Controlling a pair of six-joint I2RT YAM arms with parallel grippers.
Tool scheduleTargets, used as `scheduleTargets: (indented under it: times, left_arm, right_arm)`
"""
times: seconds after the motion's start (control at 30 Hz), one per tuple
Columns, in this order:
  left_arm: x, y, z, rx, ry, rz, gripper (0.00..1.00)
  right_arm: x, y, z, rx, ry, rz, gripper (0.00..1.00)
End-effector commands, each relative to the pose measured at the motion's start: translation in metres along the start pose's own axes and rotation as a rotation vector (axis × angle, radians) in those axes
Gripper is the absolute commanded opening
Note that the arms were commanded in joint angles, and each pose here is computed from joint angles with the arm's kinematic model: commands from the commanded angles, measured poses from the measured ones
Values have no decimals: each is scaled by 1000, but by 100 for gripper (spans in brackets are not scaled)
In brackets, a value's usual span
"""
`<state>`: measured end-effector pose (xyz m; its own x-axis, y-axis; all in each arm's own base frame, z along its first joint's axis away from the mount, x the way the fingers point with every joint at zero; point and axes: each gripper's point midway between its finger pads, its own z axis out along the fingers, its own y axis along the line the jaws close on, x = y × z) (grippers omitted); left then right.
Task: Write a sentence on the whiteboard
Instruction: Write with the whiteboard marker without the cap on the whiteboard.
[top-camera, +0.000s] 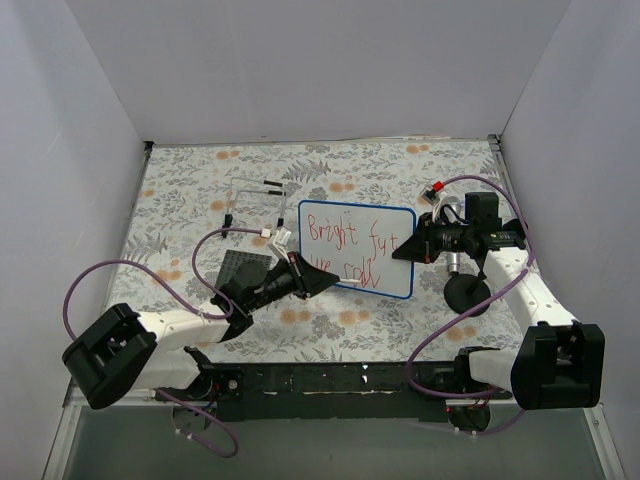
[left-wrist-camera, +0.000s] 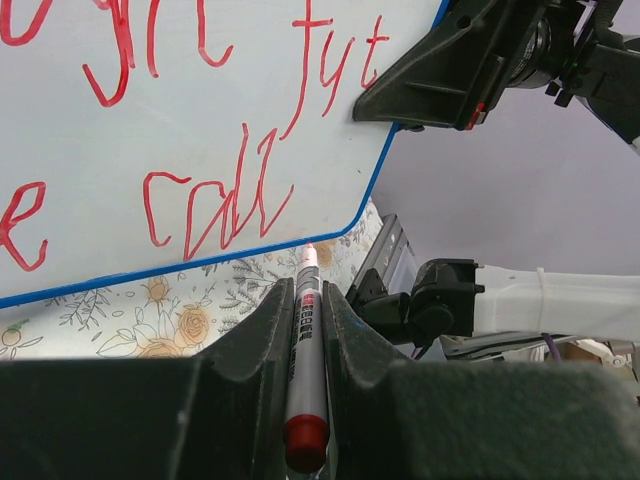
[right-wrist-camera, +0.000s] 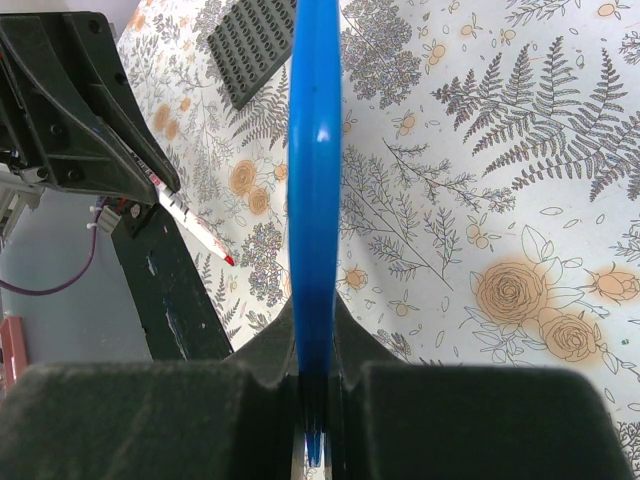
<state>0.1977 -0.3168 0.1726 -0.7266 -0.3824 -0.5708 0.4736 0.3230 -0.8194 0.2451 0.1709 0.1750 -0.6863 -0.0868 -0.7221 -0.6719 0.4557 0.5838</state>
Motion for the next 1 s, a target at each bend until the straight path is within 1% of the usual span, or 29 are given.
scheduleTargets:
  times: [0.0,0.23,0.37,0.57,0.73,0.97]
  left_arm:
    - [-2,-1,3,-11,-25,26,0]
    - [5,-8,25,10,16,54,0]
    - [1,-17,37,34,15,68,0]
    - [4,-15,53,35,41,76,0]
    - [3,-17,62,51,50,80,0]
    - [1,-21,66,66,49,87,0]
  right_arm:
    - [-13,16,-4,-59,-44,-65,1]
    - [-12,15,-5,-58,-44,-62,1]
    - [-13,16,-5,-58,-47,-66,1]
    - [-13,16,-5,-59,-46,-66,1]
    - [-13,17,-5,-59,-47,-67,1]
    - [-13,16,-5,-58,-48,-67,1]
